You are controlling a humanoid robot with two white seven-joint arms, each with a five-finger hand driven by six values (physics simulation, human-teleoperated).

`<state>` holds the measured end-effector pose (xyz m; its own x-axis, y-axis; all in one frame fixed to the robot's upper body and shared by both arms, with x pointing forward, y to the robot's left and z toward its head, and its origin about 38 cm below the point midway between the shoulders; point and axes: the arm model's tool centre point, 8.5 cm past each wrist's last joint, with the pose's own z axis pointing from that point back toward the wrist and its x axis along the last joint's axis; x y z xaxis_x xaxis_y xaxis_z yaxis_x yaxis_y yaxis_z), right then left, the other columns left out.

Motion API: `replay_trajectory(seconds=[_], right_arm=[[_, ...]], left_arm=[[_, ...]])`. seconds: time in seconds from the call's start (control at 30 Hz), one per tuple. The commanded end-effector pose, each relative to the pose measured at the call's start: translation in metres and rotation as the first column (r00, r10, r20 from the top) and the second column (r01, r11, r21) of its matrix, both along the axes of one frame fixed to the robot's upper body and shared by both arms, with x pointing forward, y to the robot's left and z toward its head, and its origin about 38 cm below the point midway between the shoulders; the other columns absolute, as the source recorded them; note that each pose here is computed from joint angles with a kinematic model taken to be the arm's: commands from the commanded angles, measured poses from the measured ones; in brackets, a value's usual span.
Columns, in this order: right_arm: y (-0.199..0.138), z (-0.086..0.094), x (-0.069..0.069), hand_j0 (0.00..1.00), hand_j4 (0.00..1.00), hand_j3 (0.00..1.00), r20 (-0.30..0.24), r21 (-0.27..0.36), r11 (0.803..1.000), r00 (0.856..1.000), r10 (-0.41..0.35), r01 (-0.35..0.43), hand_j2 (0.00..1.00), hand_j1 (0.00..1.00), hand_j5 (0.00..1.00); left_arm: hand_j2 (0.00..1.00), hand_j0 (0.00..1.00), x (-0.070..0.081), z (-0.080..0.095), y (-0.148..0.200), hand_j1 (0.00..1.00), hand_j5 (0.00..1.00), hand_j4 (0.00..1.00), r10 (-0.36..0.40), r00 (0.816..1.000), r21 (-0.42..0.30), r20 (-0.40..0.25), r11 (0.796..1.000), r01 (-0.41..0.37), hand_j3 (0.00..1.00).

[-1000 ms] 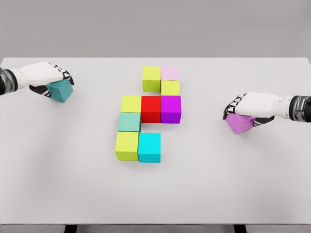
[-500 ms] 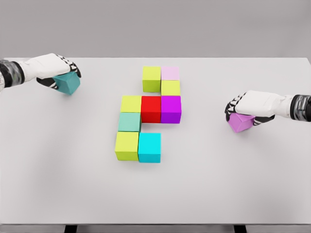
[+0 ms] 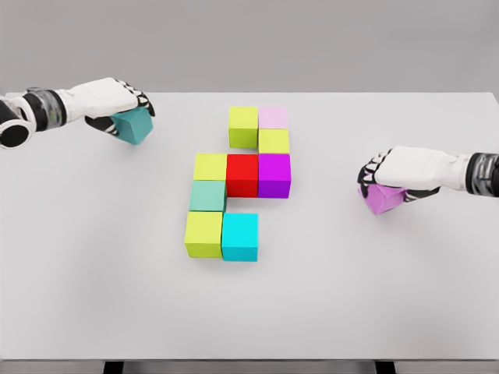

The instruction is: Assemble the squares on the desktop into the number 2

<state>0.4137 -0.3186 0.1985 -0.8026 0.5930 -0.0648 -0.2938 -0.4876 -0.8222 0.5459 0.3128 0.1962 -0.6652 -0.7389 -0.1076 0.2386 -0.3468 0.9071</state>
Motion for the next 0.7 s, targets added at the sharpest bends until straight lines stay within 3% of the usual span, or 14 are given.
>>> replay_trajectory(seconds=[0.0,0.2,0.67], right_arm=[[-0.001,0.005,-0.003,0.56,0.56,0.56,0.007,-0.005,1.0,1.0,0.005,-0.005,0.56,0.56,0.56],[0.001,0.015,-0.011,0.56,0.56,0.56,0.027,-0.021,0.999,0.999,0.036,-0.035,0.56,0.56,0.56],[0.014,0.018,-0.03,0.55,0.55,0.55,0.033,-0.038,0.994,0.994,0.104,-0.103,0.55,0.55,0.55]], left_arm=[[0.71,0.71,0.003,-0.002,-0.009,0.71,0.71,0.71,-0.002,1.0,-0.018,-0.002,1.0,0.002,0.71],[0.71,0.71,0.012,0.0,-0.02,0.71,0.71,0.71,0.005,1.0,-0.03,-0.001,1.0,-0.005,0.71],[0.71,0.71,0.023,0.005,-0.054,0.71,0.71,0.71,-0.015,1.0,-0.065,-0.005,0.998,0.015,0.71]])
